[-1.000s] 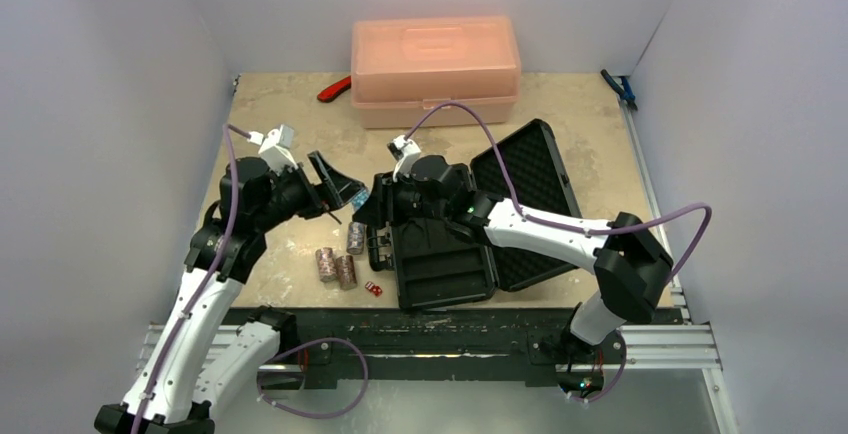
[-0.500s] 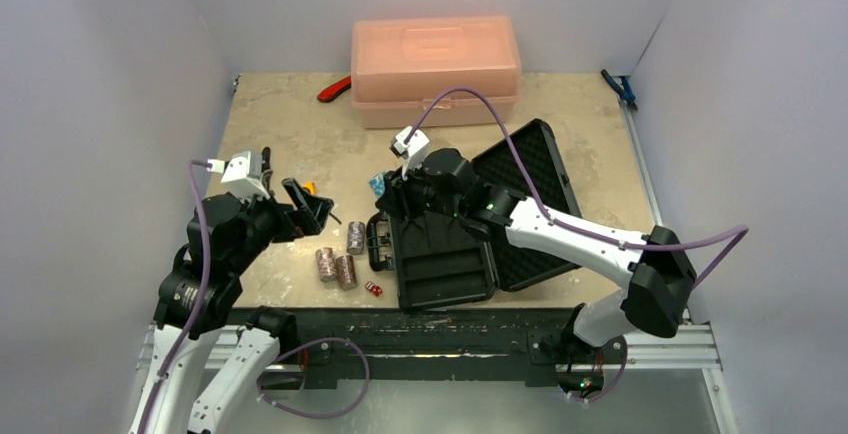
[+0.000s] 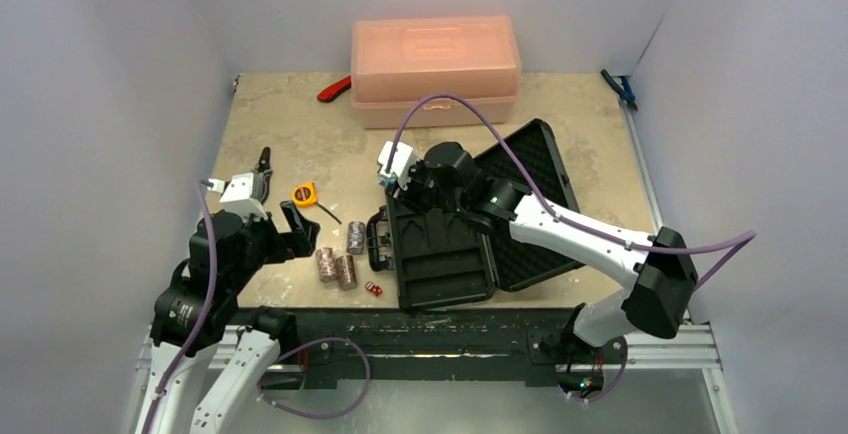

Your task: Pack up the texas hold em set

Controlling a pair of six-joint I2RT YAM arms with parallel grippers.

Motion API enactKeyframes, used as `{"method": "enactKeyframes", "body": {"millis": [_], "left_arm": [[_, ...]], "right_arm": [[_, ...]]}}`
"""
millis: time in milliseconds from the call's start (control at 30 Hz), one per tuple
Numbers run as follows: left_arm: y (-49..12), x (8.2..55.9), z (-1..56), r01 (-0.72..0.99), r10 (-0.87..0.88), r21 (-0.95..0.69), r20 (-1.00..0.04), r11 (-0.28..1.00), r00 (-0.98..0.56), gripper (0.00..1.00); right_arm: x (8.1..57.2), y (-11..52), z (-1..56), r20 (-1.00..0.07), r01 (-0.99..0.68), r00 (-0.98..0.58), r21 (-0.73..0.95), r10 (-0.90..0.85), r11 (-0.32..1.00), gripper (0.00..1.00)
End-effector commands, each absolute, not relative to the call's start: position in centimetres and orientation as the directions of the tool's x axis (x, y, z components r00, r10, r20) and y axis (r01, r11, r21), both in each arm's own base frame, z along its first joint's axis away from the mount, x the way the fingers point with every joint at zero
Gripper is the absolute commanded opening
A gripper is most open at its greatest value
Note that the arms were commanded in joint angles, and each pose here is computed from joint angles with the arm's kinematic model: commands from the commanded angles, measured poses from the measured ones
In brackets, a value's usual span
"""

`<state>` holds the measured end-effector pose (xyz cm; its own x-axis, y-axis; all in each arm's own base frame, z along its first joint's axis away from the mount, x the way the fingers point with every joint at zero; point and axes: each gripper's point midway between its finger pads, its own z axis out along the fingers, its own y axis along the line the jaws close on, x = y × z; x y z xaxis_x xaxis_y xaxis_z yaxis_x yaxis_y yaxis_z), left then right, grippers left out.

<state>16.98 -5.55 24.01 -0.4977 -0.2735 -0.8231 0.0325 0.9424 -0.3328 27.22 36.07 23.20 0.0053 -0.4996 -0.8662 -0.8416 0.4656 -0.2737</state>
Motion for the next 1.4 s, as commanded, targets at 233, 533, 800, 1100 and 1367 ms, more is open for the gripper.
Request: {"method": "enactKeyframes", "body": {"millis": [233,533,800,1100,1367], "left_arm": [[-5.1,16.2,24.6,0.078,-0.23,-0.293,-0.867,0.953,-0.443,0.97],[-5.5,16.5,24.4,0.098,-0.207,-0.282,-0.861,0.954,-0.465,0.97],[-5.3,16.2,24.6,0.102,-0.211,-0.282,-0.873,0.954,-0.439,0.97],[-5.3,16.4,24.5,0.104,-0.207,-0.28,-0.872,0.954,-0.444,0.97],[-5.2,16.6,24.3,0.086,-0.208,-0.276,-0.865,0.957,-0.456,0.97]], "right_arm": [[32.5,33.6,22.5,-0.651,-0.804,0.215,-0.541,-0.728,0.246,0.0],[37.5,32.5,19.1,-0.541,-0.799,0.224,-0.578,-0.811,0.165,0.0],[40.5,32.8,16.7,-0.454,-0.802,0.239,-0.591,-0.858,0.089,0.0],[42.4,33.0,15.7,-0.418,-0.8,0.251,-0.597,-0.873,0.056,0.0],[44.0,32.4,15.3,-0.41,-0.787,0.254,-0.614,-0.876,0.059,0.0]]}}
